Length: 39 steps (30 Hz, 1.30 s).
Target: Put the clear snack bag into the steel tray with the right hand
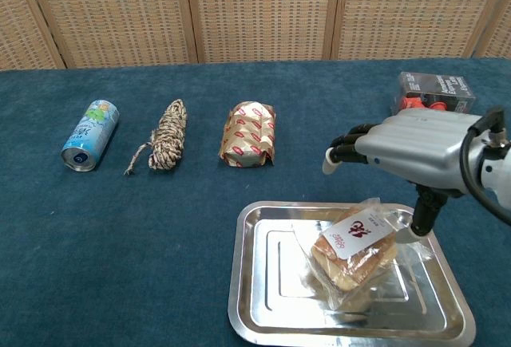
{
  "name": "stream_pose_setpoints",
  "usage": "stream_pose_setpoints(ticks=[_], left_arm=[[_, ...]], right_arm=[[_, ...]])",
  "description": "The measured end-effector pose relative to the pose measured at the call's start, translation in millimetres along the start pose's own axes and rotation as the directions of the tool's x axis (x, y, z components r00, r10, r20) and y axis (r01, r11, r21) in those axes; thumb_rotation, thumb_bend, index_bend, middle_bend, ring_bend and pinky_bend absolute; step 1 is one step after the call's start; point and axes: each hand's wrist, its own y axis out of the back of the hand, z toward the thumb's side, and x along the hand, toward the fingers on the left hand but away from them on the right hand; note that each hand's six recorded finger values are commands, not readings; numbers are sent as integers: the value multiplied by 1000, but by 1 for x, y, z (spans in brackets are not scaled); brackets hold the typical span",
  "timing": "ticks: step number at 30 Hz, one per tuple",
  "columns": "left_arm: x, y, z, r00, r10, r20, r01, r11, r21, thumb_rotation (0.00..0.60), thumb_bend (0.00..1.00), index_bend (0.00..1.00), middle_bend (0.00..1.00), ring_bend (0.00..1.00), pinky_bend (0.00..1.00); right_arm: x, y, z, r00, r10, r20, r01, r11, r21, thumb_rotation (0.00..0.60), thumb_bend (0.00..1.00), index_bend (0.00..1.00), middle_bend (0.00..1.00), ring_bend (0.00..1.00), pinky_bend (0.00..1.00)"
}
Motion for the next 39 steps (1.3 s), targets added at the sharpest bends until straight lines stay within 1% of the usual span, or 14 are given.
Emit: stream_pose_setpoints(ticks=[4,7,11,14,16,20,25,28,29,32,35,38,39], left_arm=[[-1,1,2,1000,5,0,-5,1000,3,600,503,29,0,0,0],[-2,2,4,1000,5,-5,-5,1000,6,600,503,29,0,0,0],[-3,2,5,1000,5,-13,-4,1000,10,600,503,29,0,0,0],[-2,3,6,1000,5,-15,-4,1000,14,600,503,29,0,0,0],[-2,3,7,1000,4,-13,-4,1000,15,600,503,29,0,0,0],[-1,3,9,1000,2,-12,-2,1000,19,600,503,29,0,0,0],[-1,4,12,1000,3,-6,-2,1000,25,600,503,29,0,0,0],[-1,3,14,1000,0,1,0,1000,27,600,503,29,0,0,0],[0,3,15,1000,-2,1,2,1000,27,600,503,30,0,0,0],[0,1,15,1000,-7,-1,7,1000,25,600,503,30,0,0,0],[0,0,14,1000,-10,-2,10,1000,26,600,503,30,0,0,0],[-1,0,13,1000,-10,-4,10,1000,24,600,503,30,0,0,0],[-2,0,13,1000,-10,-4,10,1000,24,600,503,30,0,0,0]], right_arm=[[-2,6,-20,999,-25,37,25,1000,-5,600,152,164,96,90,258],[-4,12,-41,996,-50,75,52,998,-35,600,152,164,96,90,258],[1,22,-85,985,-93,148,101,994,-51,600,153,164,96,90,258],[11,27,-115,973,-109,205,120,992,-44,600,154,165,101,90,258],[20,27,-130,965,-112,238,127,991,-46,600,155,174,108,90,258],[43,26,-159,943,-123,310,149,987,-62,600,156,198,119,89,258],[70,24,-180,914,-156,374,201,976,-84,600,157,199,137,90,258],[87,28,-191,888,-194,418,248,966,-78,600,157,209,148,90,258],[95,30,-195,876,-214,432,271,960,-74,600,157,211,150,90,258],[114,33,-201,850,-259,459,328,942,-75,600,157,213,151,90,258],[130,32,-205,828,-286,483,367,927,-80,600,157,213,151,90,258],[143,27,-207,814,-292,503,382,920,-85,600,157,213,151,90,258],[145,26,-208,812,-291,507,384,919,-88,600,157,213,151,90,258]])
